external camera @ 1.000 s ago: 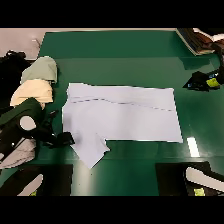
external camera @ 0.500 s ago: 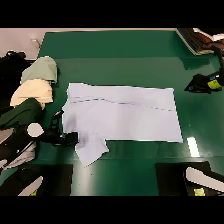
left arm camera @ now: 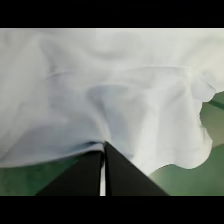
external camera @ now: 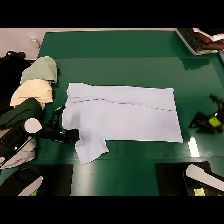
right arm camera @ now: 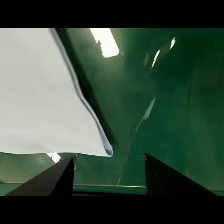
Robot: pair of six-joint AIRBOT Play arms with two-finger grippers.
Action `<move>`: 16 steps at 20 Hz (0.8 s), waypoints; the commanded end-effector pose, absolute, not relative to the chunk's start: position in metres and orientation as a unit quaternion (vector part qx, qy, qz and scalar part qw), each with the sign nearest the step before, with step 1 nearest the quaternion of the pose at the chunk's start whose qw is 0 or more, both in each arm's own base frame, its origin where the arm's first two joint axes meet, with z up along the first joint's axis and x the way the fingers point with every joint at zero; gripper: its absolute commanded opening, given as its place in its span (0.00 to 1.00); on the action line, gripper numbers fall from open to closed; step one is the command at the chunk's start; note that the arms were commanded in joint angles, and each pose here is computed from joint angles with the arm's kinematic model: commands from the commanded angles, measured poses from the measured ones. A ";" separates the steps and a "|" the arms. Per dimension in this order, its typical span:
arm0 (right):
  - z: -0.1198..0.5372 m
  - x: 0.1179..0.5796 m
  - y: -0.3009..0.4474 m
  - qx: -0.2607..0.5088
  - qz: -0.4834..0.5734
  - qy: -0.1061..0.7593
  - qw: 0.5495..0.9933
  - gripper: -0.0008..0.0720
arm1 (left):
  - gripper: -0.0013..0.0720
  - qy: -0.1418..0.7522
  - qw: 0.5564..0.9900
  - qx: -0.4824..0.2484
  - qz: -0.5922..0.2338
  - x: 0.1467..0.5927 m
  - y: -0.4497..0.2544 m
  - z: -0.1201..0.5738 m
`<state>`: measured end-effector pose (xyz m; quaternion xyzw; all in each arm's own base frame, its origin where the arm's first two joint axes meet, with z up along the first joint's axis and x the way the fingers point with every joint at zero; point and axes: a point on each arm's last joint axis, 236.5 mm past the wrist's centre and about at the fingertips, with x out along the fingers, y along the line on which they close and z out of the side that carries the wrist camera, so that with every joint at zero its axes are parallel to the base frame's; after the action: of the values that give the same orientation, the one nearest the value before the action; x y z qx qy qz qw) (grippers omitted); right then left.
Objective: Fold the shirts.
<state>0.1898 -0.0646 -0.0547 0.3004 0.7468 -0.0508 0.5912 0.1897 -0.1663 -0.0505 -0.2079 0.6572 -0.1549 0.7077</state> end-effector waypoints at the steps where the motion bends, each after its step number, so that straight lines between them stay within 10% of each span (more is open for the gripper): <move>1: -0.088 0.163 -0.029 0.412 -0.029 0.733 0.540 0.61 | 0.05 0.656 0.709 -0.205 -0.158 0.190 -0.167 -0.049; 5: -0.095 0.191 -0.016 0.412 -0.019 0.696 0.587 0.60 | 0.05 0.656 0.709 -0.206 -0.159 0.190 -0.167 -0.049; 9: -0.086 0.196 0.000 0.355 0.016 0.703 0.616 0.03 | 0.05 0.660 0.708 -0.191 -0.163 0.190 -0.165 -0.042; 16: -0.014 0.187 -0.049 0.215 -0.023 0.690 0.691 0.03 | 0.05 0.626 0.732 -0.187 -0.191 0.166 -0.161 0.021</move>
<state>0.1965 -0.0296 -0.0435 0.2634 0.6942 -0.0002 0.6698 0.1793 -0.1636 -0.0031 -0.1791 0.6413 -0.1869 0.7223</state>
